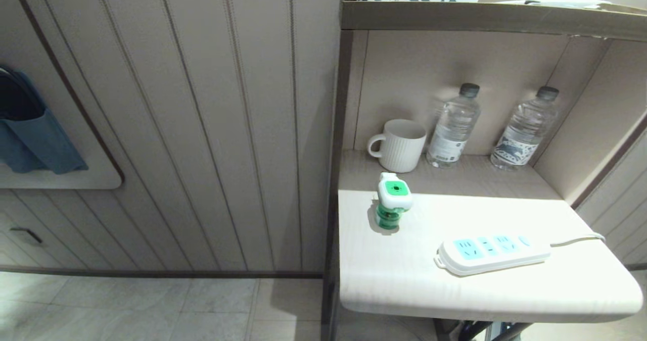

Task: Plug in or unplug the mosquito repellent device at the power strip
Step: Pick up the mosquito repellent liquid

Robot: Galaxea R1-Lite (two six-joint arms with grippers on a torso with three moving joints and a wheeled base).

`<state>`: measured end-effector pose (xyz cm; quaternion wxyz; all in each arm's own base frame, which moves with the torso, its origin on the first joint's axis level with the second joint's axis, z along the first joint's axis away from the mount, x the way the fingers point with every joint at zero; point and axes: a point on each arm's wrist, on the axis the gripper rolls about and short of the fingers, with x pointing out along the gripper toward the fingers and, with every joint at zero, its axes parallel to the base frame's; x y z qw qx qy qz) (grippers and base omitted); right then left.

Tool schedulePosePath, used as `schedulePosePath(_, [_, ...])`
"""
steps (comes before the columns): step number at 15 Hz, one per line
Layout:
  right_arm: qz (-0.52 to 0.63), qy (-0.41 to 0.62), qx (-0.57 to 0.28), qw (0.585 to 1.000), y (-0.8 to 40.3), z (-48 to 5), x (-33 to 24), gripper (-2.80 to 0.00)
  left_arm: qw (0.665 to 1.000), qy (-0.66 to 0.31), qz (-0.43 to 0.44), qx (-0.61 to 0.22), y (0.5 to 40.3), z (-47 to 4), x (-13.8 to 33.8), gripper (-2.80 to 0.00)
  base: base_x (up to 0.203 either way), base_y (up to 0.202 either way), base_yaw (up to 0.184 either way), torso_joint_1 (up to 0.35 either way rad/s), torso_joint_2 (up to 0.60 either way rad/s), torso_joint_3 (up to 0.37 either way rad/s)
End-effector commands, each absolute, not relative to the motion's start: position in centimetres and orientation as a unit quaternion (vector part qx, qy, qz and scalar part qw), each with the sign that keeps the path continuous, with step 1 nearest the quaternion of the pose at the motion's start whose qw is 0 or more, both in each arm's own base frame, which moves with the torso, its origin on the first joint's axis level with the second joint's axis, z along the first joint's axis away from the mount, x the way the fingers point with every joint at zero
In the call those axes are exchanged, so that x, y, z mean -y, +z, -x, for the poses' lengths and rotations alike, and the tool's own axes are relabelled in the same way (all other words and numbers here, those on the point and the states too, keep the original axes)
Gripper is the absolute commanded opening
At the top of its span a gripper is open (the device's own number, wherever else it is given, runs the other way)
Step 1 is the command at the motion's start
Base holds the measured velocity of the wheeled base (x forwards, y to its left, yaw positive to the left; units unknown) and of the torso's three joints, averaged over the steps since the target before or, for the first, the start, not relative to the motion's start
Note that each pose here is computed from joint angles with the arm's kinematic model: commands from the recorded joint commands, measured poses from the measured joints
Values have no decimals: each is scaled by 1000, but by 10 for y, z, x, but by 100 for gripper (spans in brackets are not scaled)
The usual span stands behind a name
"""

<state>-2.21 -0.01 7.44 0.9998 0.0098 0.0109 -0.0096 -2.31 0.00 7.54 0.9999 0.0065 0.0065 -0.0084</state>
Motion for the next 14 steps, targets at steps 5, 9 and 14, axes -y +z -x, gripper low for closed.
schedulePosePath(5, [-9,-10,-11,1000,74,22,0,-280,1000,-8,-7,-8,75,23,0,-280,0,71,-3,1,-1,1])
schedulePosePath(9, [-2,-7,-10,1000,75,23,0,-280,1000,-8,-7,-8,75,23,0,-280,0,0,0,0,0,0])
schedulePosePath(14, [4,2,36,999,125,32,0,-280,1000,-8,-7,-8,75,23,0,-280,0,0,0,0,0,0])
